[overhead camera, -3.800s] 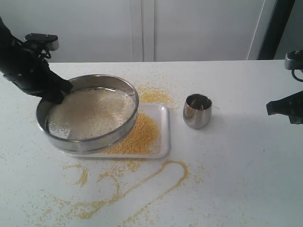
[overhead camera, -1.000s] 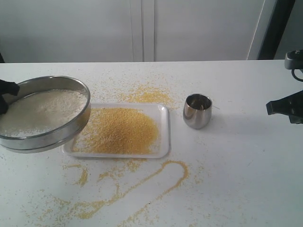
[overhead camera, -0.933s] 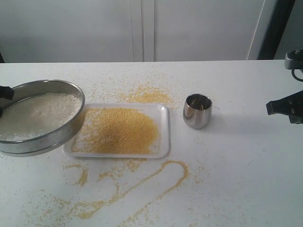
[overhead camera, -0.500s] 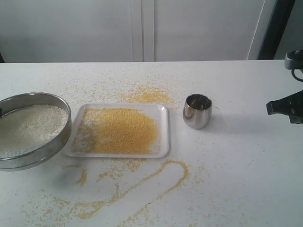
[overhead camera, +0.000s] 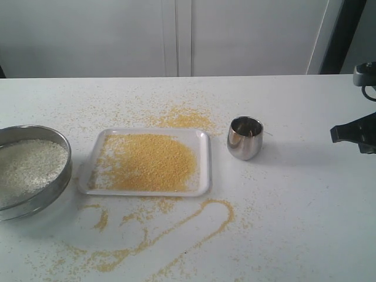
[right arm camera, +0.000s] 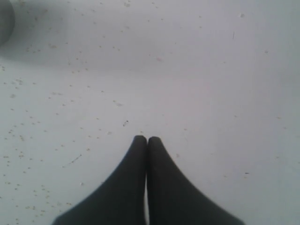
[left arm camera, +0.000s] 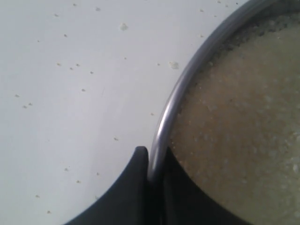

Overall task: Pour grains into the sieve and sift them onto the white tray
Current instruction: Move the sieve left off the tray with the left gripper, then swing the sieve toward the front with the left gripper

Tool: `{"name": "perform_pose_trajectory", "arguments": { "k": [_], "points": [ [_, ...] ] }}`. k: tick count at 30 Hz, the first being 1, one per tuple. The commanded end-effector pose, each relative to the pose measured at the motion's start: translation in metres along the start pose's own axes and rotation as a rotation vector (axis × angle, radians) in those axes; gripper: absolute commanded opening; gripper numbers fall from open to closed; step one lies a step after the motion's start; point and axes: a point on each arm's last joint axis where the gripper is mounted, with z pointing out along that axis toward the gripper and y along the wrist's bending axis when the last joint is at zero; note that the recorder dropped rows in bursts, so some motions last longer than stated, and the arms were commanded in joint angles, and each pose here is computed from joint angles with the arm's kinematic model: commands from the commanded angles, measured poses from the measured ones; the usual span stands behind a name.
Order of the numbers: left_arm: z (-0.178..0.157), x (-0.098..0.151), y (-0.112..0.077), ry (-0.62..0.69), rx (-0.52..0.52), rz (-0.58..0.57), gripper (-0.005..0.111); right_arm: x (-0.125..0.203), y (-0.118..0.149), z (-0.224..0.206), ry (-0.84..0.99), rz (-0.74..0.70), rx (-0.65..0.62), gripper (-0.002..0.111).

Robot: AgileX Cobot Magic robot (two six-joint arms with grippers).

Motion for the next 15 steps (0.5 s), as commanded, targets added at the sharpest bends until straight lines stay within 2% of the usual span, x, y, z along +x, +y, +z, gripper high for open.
{"name": "perform_pose_trajectory", "arguments": {
  "k": [1, 10, 15],
  "points": [
    [-0.004, -0.0007, -0.0007, -0.014, 0.011, -0.029, 0.0, 0.0002, -0.0012, -0.0011, -0.014, 0.004, 0.003, 0.0],
    [-0.004, 0.0007, -0.0011, 0.001, 0.015, -0.007, 0.0, 0.0002, -0.0012, -0.0011, -0.014, 0.004, 0.003, 0.0],
    [-0.0128, -0.0033, -0.0053, -0.043, 0.052, -0.092, 0.0, 0.0002, -0.0012, -0.0011, -0.014, 0.004, 0.003, 0.0]
  ]
}}
